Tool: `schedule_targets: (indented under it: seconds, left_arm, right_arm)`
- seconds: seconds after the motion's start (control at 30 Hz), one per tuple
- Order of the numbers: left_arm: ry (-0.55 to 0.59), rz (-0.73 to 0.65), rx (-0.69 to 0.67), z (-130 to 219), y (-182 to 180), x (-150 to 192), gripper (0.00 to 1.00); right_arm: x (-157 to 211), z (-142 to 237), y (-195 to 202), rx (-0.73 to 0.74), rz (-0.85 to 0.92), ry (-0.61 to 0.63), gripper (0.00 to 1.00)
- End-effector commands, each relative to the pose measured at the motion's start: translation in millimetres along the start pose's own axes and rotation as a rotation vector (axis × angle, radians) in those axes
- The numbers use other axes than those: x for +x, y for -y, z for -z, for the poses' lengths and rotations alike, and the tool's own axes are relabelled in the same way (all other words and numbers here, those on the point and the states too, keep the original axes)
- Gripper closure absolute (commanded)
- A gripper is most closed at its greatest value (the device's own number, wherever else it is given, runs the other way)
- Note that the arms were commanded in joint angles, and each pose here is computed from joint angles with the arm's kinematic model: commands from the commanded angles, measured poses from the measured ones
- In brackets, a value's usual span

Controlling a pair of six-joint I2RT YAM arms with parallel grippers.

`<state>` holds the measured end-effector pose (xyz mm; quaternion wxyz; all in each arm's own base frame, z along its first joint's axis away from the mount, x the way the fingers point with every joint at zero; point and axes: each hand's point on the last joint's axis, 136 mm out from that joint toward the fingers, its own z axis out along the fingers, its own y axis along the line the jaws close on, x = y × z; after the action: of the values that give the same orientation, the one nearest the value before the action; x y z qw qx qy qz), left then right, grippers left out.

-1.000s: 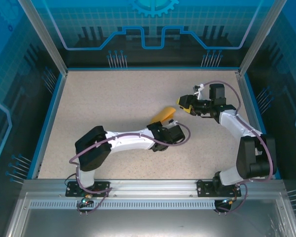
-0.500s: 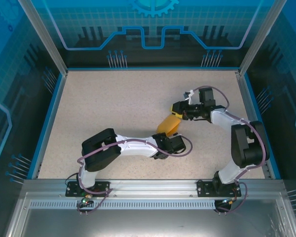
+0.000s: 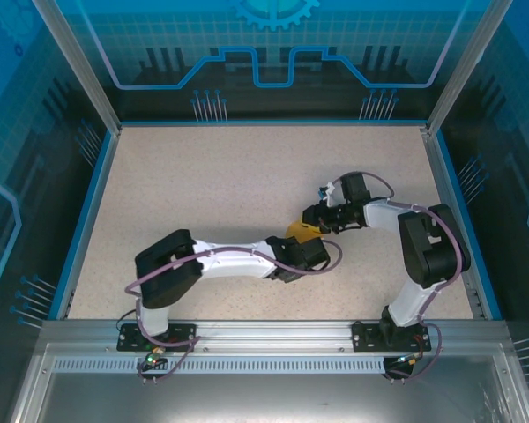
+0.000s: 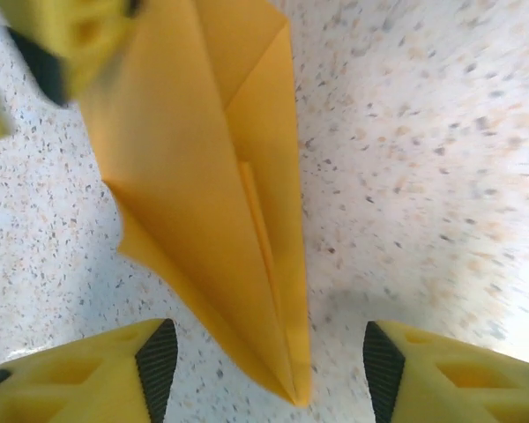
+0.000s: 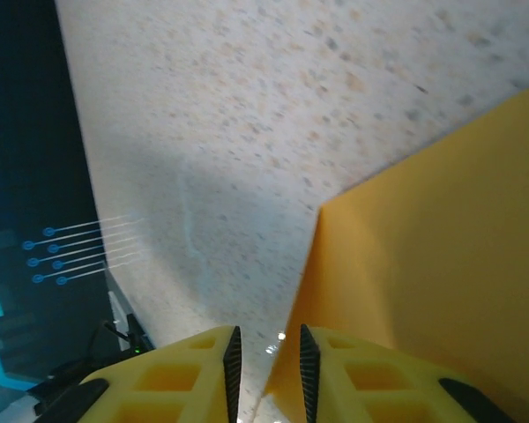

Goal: Fold a paper plane with a square sheet of paper (pick it up from the middle)

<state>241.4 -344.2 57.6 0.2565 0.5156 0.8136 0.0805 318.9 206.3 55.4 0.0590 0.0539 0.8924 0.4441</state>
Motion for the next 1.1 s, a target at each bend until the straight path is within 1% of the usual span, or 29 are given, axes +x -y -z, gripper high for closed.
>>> schedule_targets:
  seconds: [0.0, 0.07, 0.13, 0.2, 0.27, 0.4, 0.53, 0.7, 0.83, 0.97, 1.07]
  left_arm:
    - [0.070, 0.170, 0.193, 46, -6, -19, 0.36]
    - [0.090, 0.224, 0.254, 61, -11, -23, 0.35]
    - [0.070, 0.307, 0.282, 63, -23, -18, 0.35]
    - [0.041, 0.408, 0.276, 56, -39, -9, 0.35]
    - [0.024, 0.477, 0.275, 47, -48, -3, 0.37]
    - [-0.019, 0.581, 0.258, 21, -53, 9, 0.44]
    - [-0.015, 0.626, 0.319, 6, -40, 4, 0.52]
    - [-0.040, 0.662, 0.375, -9, -23, 7, 0.67]
    - [-0.047, 0.674, 0.421, -16, -9, 8, 0.74]
    - [-0.067, 0.667, 0.445, -23, 2, 9, 0.84]
    - [-0.081, 0.658, 0.449, -28, 7, 10, 0.85]
  right_arm:
    - [20, -6, 21, 0.080, 0.001, -0.049, 0.75]
    - [22, -6, 25, 0.090, 0.000, -0.053, 0.76]
    - [23, -7, 27, 0.088, 0.002, -0.052, 0.76]
    - [23, -8, 27, 0.087, 0.006, -0.051, 0.78]
    - [24, -8, 29, 0.086, 0.006, -0.052, 0.79]
    - [28, -8, 32, 0.097, 0.017, -0.058, 0.84]
    - [30, -9, 36, 0.102, 0.018, -0.061, 0.88]
    - [32, -10, 40, 0.116, 0.029, -0.070, 0.90]
    - [32, -9, 40, 0.112, 0.034, -0.071, 0.91]
    - [30, -6, 35, 0.094, 0.047, -0.056, 0.92]
    - [28, -4, 29, 0.077, 0.059, -0.044, 0.92]
